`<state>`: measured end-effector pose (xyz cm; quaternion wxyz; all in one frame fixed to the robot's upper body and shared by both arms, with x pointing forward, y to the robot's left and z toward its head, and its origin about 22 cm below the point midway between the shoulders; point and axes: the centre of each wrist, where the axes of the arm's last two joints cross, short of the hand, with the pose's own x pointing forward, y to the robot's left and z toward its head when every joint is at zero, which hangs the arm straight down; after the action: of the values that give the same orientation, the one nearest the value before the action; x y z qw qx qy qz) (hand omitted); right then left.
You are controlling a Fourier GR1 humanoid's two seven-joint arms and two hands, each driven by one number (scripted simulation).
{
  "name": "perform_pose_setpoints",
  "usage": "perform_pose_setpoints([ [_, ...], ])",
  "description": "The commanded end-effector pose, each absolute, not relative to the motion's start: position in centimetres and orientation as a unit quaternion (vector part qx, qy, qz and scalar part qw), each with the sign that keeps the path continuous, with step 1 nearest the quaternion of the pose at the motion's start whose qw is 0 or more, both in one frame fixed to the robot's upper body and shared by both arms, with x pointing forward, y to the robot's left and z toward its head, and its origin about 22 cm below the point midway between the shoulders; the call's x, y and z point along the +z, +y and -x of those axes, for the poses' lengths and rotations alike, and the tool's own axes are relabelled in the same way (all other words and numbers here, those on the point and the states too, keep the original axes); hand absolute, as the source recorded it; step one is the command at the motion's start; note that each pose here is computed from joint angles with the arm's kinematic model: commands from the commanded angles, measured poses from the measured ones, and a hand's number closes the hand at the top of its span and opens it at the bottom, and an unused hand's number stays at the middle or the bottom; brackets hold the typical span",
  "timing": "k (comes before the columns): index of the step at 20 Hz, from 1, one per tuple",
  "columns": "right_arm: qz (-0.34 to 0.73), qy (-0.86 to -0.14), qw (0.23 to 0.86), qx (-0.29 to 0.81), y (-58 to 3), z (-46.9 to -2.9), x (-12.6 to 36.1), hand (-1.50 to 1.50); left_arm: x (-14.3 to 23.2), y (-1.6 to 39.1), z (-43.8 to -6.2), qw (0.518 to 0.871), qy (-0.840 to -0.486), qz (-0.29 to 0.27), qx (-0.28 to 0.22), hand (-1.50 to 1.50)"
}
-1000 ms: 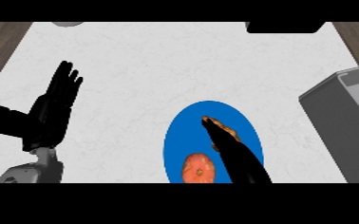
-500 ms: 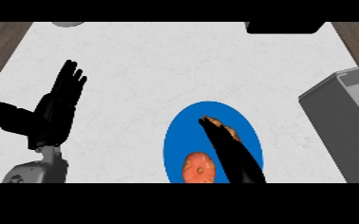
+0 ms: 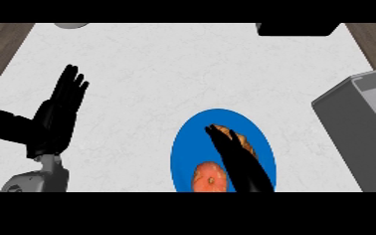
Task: Pick the squash from the plate and place it in the cardboard box
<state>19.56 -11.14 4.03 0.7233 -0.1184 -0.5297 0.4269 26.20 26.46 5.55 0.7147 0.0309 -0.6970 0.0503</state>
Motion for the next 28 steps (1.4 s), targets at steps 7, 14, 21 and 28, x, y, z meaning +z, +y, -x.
perform_pose_setpoints([
  [7,0.121,-0.538,0.702,0.452,-9.4,-20.0,1.8,1.50,4.8,26.0,-26.0,0.713,-0.699,-0.033,0.045,0.00],
  [14,0.159,-0.571,0.661,0.460,-9.2,-18.1,2.0,1.50,4.5,26.7,-26.5,0.714,-0.697,-0.034,0.053,0.00],
  [21,0.266,-0.563,0.579,0.527,-11.7,-15.9,3.4,1.50,6.3,28.2,-26.0,0.718,-0.694,-0.033,0.051,0.00],
  [28,0.338,-0.597,0.492,0.536,-12.8,-13.0,6.2,1.50,5.7,26.3,-26.1,0.712,-0.699,-0.035,0.056,0.00],
])
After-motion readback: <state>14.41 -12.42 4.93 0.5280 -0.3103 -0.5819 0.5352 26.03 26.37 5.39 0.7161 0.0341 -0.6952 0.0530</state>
